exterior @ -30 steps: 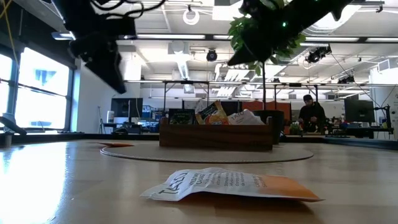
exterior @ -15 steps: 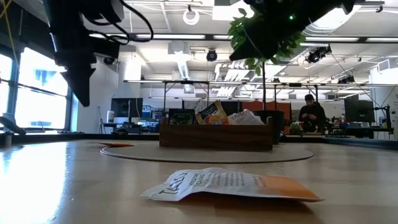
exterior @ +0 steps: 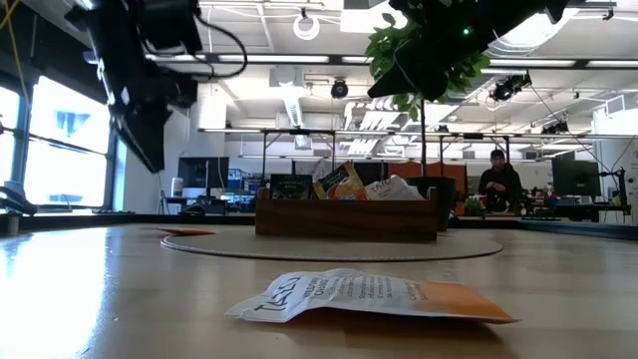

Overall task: Pick & Place Tea
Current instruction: Put the white tea bag into the right side area of the wooden organizer

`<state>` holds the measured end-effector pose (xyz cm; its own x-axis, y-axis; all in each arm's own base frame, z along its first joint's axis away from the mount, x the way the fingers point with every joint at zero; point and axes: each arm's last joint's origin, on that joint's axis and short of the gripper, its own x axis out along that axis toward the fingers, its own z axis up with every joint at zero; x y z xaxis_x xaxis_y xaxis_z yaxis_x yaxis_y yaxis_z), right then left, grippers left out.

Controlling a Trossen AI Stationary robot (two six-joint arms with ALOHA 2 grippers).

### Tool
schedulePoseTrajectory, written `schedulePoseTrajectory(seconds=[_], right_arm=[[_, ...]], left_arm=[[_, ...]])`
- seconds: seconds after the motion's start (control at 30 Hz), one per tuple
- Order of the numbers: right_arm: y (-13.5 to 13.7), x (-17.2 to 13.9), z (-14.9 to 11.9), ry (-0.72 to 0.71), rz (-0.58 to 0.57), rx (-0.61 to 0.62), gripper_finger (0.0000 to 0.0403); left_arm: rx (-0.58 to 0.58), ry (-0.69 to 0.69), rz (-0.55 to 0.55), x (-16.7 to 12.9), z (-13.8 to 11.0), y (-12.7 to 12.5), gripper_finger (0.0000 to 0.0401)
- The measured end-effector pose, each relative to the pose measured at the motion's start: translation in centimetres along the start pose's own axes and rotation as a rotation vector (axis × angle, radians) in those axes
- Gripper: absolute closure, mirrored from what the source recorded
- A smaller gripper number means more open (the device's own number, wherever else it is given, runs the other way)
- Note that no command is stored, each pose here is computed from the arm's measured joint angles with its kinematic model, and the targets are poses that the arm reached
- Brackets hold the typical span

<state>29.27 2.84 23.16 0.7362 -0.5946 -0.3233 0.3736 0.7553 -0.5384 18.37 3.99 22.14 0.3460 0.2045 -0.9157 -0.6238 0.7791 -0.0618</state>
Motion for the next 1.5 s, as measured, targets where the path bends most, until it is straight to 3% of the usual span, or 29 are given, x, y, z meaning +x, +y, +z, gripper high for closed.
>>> schedulePoseTrajectory(seconds=[0.13, 0.37, 0.83, 1.2, 1.5], right_arm=[[-0.2, 0.2, -0.1, 0.003, 0.0, 0.004, 0.0401], [-0.2, 0.2, -0.1, 0.004, -0.005, 0.003, 0.0392], [-0.2, 0.2, -0.1, 0.004, -0.004, 0.003, 0.0391], [-0.2, 0.2, -0.1, 0.004, -0.004, 0.004, 0.0391], [-0.2, 0.2, -0.1, 0.004, -0.004, 0.004, 0.0391]], left_arm=[[-0.086, -0.008, -0.092, 3.2, -0.9, 0.9, 0.0263], [-0.231, -0.013, -0.101, 6.6, -3.1, 2.1, 0.0263], [-0.245, -0.045, -0.086, 6.9, -3.2, 2.2, 0.0263], [-0.254, 0.007, -0.021, 8.4, -3.3, 2.1, 0.0263], [-0.257, -0.036, -0.061, 7.6, -2.6, 1.9, 0.0263]])
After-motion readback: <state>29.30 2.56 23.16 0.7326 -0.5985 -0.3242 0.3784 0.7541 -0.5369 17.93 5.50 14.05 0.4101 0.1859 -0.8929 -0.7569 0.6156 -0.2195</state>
